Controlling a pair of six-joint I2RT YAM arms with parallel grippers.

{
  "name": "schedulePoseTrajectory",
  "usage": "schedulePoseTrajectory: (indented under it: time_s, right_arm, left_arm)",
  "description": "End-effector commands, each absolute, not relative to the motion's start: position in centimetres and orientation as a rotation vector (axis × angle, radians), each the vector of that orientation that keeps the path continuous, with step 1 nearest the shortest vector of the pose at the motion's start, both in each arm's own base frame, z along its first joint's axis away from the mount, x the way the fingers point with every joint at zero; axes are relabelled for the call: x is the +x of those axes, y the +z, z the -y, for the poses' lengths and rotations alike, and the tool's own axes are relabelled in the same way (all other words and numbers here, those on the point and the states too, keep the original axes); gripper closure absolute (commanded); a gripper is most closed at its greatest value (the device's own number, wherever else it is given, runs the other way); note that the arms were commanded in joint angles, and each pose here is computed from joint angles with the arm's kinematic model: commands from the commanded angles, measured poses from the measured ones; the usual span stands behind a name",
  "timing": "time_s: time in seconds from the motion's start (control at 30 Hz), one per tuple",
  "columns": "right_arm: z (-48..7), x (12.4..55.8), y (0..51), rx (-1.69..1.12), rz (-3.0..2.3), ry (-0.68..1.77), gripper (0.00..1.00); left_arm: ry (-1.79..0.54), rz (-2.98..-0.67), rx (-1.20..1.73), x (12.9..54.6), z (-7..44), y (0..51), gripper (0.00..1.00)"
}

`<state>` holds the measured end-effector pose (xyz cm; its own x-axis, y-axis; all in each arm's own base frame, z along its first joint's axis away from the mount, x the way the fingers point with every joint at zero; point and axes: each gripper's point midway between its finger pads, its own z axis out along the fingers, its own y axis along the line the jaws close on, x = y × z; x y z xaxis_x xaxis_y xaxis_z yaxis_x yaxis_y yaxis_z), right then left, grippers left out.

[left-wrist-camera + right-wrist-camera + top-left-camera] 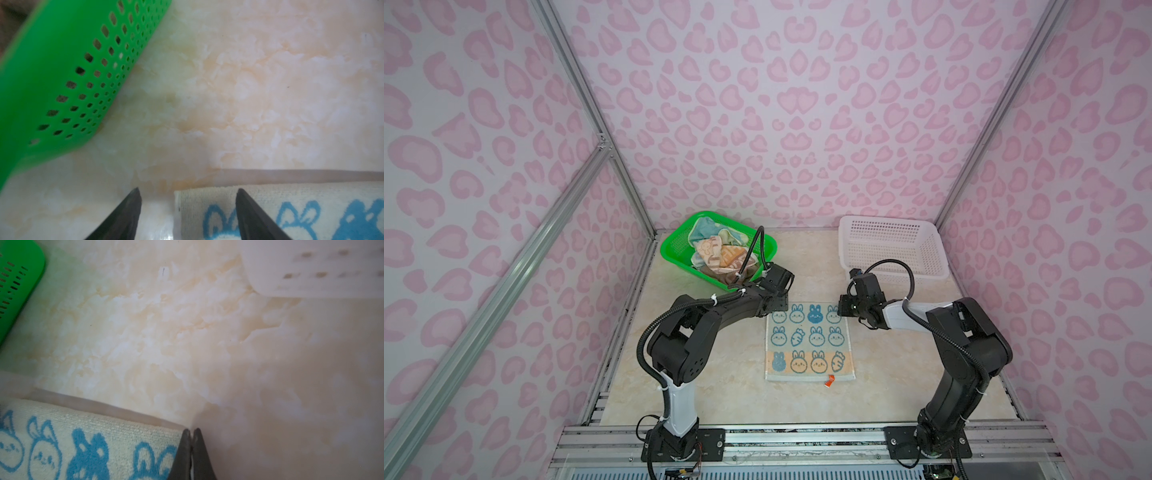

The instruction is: Fold and stack the towels

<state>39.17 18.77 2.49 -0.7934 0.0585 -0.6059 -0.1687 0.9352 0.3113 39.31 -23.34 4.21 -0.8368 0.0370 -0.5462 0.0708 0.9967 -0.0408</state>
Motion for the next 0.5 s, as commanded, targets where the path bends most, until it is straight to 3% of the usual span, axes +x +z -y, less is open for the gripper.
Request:
schedulePoseTrajectory:
  time_s: [0.0,0.47]
  right_arm:
    - [-17.8,38.6,1.9,-0.044,-2.465,0.436,1.0]
    - [-16.4,36.7,1.7,-0.074,-2.506,0.386,1.0]
  left_arm:
    - [-0.091,-2.556,0.083,39.9,23.9,4.0,0.28]
    - [-0.168,-2.588,0.101,41.2,26.6,2.7,0.43]
